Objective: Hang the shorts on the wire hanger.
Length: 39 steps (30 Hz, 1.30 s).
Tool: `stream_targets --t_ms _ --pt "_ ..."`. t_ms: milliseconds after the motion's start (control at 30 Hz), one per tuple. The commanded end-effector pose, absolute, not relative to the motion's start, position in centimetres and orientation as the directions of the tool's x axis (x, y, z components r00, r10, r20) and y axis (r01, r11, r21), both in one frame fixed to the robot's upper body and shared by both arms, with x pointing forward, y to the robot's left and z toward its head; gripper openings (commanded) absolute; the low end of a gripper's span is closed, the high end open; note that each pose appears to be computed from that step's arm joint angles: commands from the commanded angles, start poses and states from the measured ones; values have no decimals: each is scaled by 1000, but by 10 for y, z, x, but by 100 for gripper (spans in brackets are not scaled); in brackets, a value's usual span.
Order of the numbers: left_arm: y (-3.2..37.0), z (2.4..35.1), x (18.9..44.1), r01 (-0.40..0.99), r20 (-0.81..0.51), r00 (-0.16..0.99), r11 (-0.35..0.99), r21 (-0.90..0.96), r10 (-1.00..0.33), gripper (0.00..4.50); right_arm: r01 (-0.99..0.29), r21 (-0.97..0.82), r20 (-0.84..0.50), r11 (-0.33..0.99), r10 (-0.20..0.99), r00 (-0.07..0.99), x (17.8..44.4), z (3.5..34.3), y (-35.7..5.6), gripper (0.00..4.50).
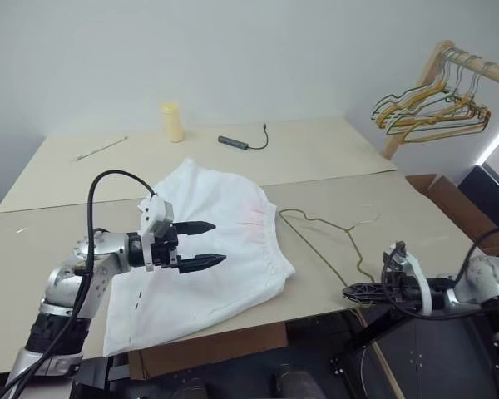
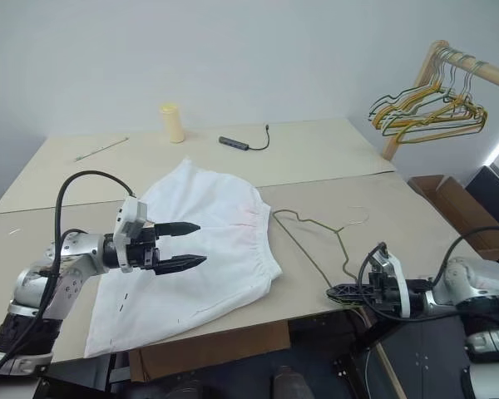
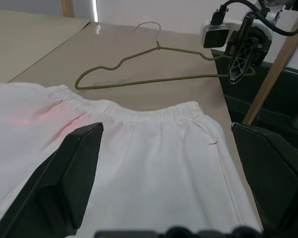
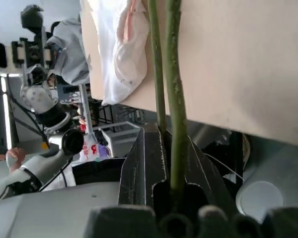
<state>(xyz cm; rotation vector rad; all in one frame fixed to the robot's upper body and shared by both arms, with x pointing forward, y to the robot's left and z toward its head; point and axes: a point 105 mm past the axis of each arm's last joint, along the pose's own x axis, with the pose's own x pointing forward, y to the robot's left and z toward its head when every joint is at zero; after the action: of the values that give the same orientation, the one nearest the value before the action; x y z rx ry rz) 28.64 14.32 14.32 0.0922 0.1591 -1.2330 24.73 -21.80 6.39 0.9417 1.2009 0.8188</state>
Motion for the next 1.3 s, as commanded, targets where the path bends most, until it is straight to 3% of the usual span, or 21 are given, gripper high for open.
stream_targets --t_ms 33,400,633,1033,1300 --pt "145 157 284 945 -151 327 326 29 -933 447 -61 916 -378 395 906 192 254 64 -219 0" --pt "147 156 284 942 -160 334 333 38 -929 447 -175 932 -301 317 947 110 256 77 -204 0" --pt "147 156 283 942 -164 335 331 52 -928 447 -178 910 -375 373 927 24 254 63 -196 0" --pt "148 153 282 933 -161 359 354 60 -920 447 -204 889 -405 410 912 69 294 73 -197 0" --pt "148 151 279 930 -165 367 362 60 -916 447 -231 884 -426 405 904 -45 291 71 -188 0"
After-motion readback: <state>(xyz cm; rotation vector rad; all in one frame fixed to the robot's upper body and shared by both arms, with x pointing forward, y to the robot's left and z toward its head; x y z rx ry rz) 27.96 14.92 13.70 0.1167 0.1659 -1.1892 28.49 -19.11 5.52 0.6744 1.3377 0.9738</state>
